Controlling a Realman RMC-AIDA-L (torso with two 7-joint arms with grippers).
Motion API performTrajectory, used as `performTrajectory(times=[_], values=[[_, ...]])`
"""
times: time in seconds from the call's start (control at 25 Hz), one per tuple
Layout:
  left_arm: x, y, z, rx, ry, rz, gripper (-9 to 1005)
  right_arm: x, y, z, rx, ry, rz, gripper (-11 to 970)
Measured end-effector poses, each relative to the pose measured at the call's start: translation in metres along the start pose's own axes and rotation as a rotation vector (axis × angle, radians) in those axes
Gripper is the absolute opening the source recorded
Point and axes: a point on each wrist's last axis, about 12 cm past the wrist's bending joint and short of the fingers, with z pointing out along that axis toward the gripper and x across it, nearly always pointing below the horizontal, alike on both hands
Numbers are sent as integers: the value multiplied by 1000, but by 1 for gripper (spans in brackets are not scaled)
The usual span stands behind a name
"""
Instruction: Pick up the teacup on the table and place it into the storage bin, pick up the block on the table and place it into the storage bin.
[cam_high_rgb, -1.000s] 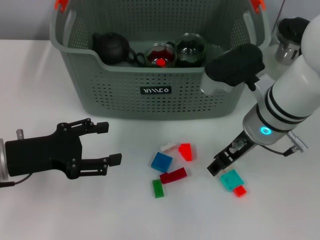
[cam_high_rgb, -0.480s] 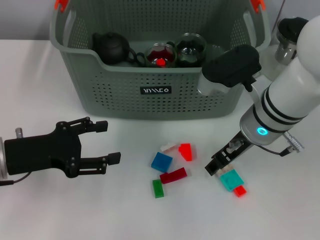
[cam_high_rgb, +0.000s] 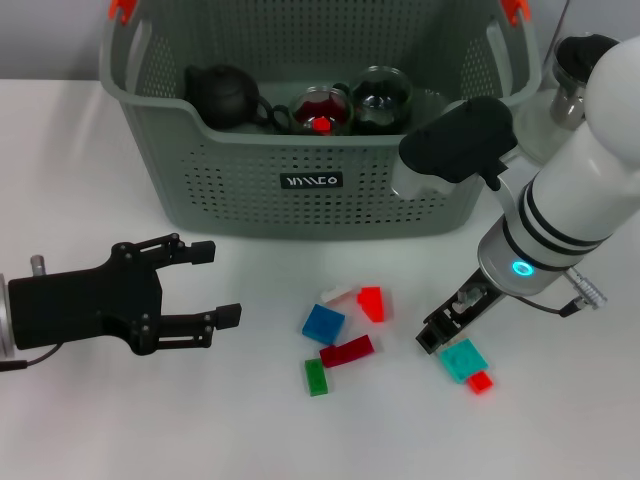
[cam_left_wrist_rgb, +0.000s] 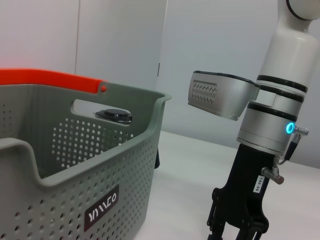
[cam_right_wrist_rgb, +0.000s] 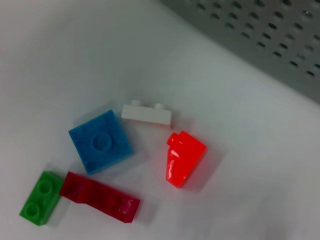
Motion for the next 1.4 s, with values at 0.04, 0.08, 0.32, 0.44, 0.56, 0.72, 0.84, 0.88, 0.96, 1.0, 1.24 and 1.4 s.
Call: performTrajectory(times=[0.04, 0.08, 0.32, 0.44, 0.56, 0.72, 0.84, 0.88, 0.96, 1.0, 1.24, 1.4], values=[[0, 0, 0, 0, 0, 0, 842, 0, 0, 0, 0, 0, -1, 576], [0, 0, 0, 0, 0, 0, 841, 0, 0, 0, 0, 0, -1, 560], [0, 0, 0, 0, 0, 0, 841, 0, 0, 0, 0, 1, -1, 555], [0, 0, 0, 0, 0, 0, 841, 0, 0, 0, 0, 3, -2, 552], [0, 0, 0, 0, 0, 0, 841, 0, 0, 0, 0, 4, -2, 549], [0, 0, 0, 0, 0, -1, 841, 1, 1, 0, 2, 9, -7, 545], [0, 0, 0, -2, -1, -3, 841, 1, 2, 1, 2, 12, -9, 543], [0, 0, -1, -3, -2, -3, 841, 1, 2, 0, 2, 13, -9, 542], [0, 0, -1, -5, -3, -3, 841, 1, 2, 0, 2, 14, -11, 540], [0, 0, -1, -6, -4, -3, 841, 1, 3, -1, 1, 13, -12, 505], [1, 0, -2, -9, -4, -4, 841, -2, 3, -3, -2, 5, -15, 449], [1, 0, -2, -11, -4, -3, 840, -6, 3, -12, -2, -23, -26, 462]])
